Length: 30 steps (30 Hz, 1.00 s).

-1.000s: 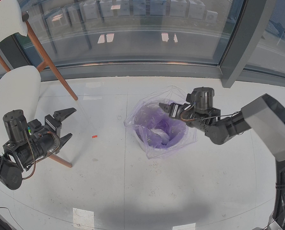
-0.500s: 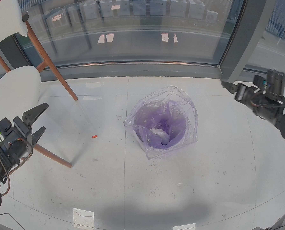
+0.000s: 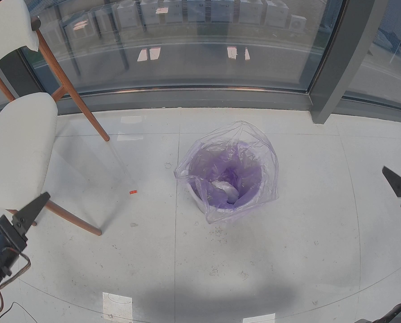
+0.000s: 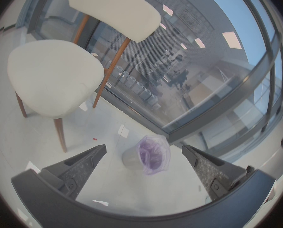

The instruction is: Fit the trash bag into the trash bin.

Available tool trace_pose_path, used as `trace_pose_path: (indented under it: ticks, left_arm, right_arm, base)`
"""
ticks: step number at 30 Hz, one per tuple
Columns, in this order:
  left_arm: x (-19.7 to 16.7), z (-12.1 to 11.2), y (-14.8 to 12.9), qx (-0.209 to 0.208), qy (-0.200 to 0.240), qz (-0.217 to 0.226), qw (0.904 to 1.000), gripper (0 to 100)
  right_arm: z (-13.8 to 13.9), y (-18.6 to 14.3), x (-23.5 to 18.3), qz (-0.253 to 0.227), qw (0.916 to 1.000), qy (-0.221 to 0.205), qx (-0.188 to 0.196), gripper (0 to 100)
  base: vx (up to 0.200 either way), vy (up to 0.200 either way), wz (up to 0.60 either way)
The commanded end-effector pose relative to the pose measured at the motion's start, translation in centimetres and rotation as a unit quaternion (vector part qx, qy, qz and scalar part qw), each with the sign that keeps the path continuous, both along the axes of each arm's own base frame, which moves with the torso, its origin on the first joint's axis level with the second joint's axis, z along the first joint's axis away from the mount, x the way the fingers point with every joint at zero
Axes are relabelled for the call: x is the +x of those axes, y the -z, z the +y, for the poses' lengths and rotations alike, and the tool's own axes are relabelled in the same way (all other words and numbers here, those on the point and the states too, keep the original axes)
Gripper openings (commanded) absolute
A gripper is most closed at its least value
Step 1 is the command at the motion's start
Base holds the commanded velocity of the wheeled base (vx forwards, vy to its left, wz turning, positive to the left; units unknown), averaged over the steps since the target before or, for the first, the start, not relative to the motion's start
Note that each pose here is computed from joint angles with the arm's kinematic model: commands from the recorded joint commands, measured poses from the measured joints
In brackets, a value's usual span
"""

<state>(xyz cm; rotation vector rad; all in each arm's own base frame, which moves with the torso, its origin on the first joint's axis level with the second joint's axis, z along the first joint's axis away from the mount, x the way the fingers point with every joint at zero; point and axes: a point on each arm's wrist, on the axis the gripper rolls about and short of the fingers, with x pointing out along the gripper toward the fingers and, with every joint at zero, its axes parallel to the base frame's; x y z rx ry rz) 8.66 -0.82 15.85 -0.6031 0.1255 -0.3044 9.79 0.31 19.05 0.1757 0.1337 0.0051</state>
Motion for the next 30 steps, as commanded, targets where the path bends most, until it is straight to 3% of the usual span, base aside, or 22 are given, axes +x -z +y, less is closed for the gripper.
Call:
trace_pose_path:
  ticks: [1, 2, 6, 7, 11, 13, 16, 21, 24, 26, 27, 30]
  left_arm:
    - [-11.4, 0.0, 7.4, 0.249, 0.035, -0.081, 0.9646, 100]
    - [-11.1, 0.1, 7.6, 0.26, 0.025, -0.08, 0.9621, 100]
    - [-11.0, 0.6, 7.5, 0.225, -0.096, -0.062, 0.9678, 100]
    - [-11.1, 0.7, 7.5, 0.222, -0.133, -0.056, 0.9643, 100]
    - [-11.0, 1.0, 7.5, 0.228, -0.198, -0.041, 0.9527, 100]
    - [-11.1, 1.0, 7.5, 0.246, -0.199, -0.043, 0.9476, 100]
    - [-11.2, 0.7, 7.6, 0.317, -0.126, -0.076, 0.937, 100]
    - [-11.3, 0.5, 7.6, 0.286, -0.069, -0.077, 0.9527, 100]
    - [-11.3, 0.3, 7.6, 0.274, -0.04, -0.084, 0.9574, 100]
    - [-11.3, 0.3, 7.5, 0.27, -0.047, -0.08, 0.9583, 100]
    - [-11.3, 0.5, 7.5, 0.271, -0.073, -0.072, 0.9571, 100]
    - [-11.3, 1.0, 7.6, 0.28, -0.197, -0.036, 0.9391, 100]
  right_arm:
    - [-0.4, 11.5, -12.0, -0.059, 0.9954, 0.019, -0.074, 100]
    - [-0.4, 11.5, -12.0, -0.062, 0.9953, 0.021, -0.071, 100]
    - [-0.4, 11.5, -12.0, -0.063, 0.9954, 0.019, -0.07, 100]
    - [-0.4, 11.5, -12.0, -0.063, 0.9953, 0.019, -0.07, 100]
    - [-0.4, 11.5, -12.0, -0.063, 0.9953, 0.019, -0.071, 100]
    - [-0.4, 11.5, -12.0, -0.063, 0.9953, 0.019, -0.071, 100]
    - [-0.4, 11.5, -12.0, -0.062, 0.9952, 0.019, -0.073, 100]
    - [-0.4, 11.5, -12.0, -0.063, 0.9953, 0.019, -0.071, 100]
    - [-0.4, 11.5, -12.0, -0.063, 0.9953, 0.019, -0.071, 100]
    - [-0.4, 11.5, -12.0, -0.063, 0.9953, 0.019, -0.071, 100]
    - [-0.4, 11.5, -12.0, -0.063, 0.9953, 0.018, -0.071, 100]
    - [-0.4, 11.5, -12.0, -0.063, 0.9953, 0.019, -0.07, 100]
  base:
    - [0.0, 0.0, 0.0]
    - [0.0, 0.0, 0.0]
    - [0.0, 0.0, 0.0]
    - [0.0, 0.0, 0.0]
    - [0.0, 0.0, 0.0]
    - [0.0, 0.0, 0.0]
    - [0.0, 0.0, 0.0]
    - [0.0, 0.0, 0.0]
    - [0.0, 0.0, 0.0]
    - [0.0, 0.0, 0.0]
    - [0.0, 0.0, 0.0]
    - [0.0, 0.0, 0.0]
